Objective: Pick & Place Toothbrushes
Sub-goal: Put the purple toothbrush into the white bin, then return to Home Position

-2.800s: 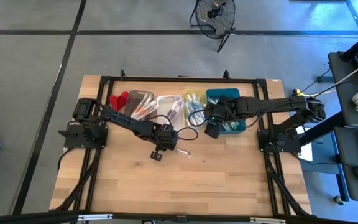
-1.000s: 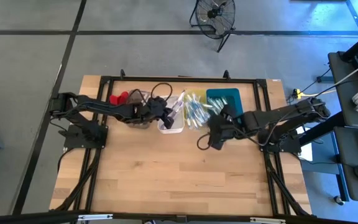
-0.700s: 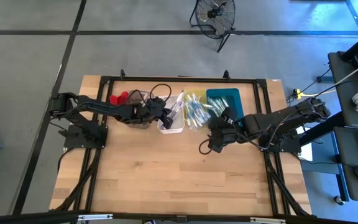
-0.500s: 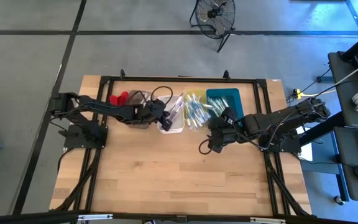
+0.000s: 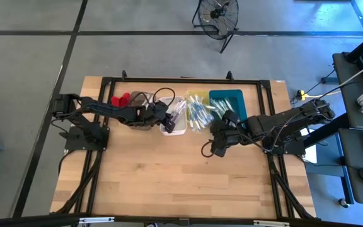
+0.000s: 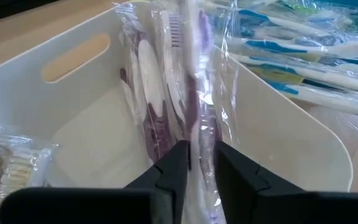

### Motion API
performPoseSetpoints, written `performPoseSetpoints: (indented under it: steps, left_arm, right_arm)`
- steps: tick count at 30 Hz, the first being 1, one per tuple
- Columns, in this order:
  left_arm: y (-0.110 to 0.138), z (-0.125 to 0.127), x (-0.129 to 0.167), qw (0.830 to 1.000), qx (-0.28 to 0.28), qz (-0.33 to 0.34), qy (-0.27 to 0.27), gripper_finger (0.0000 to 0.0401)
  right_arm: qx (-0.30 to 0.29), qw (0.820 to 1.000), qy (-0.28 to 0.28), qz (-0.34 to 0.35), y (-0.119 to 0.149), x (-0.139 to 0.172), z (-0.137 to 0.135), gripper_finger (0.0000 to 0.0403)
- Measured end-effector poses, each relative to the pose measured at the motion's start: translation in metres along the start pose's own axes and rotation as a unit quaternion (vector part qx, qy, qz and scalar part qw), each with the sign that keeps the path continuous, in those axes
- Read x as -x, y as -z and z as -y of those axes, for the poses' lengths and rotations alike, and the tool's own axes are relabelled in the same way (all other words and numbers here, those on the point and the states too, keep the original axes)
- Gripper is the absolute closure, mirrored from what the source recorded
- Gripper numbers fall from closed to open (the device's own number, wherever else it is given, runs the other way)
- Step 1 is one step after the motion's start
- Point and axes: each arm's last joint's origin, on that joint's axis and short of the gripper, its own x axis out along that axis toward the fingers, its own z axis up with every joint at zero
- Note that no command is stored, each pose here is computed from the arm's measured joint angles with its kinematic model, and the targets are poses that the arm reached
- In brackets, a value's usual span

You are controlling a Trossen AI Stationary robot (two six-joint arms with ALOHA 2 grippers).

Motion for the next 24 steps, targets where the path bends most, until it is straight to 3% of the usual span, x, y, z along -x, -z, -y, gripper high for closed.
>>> performPoseSetpoints:
  steps: [14, 24]
  left_arm:
    - [-0.011, 0.005, 0.011, 0.999, -0.019, 0.036, 0.022, 0.0281]
    - [-0.024, 0.021, 0.069, 0.990, -0.069, 0.090, 0.088, 0.0292]
  right_arm:
    - [-0.017, 0.999, -0.028, 0.042, -0.007, -0.001, -0.007, 0.0045]
    - [0.032, 0.994, -0.055, 0.092, 0.000, -0.024, -0.017, 0.0055]
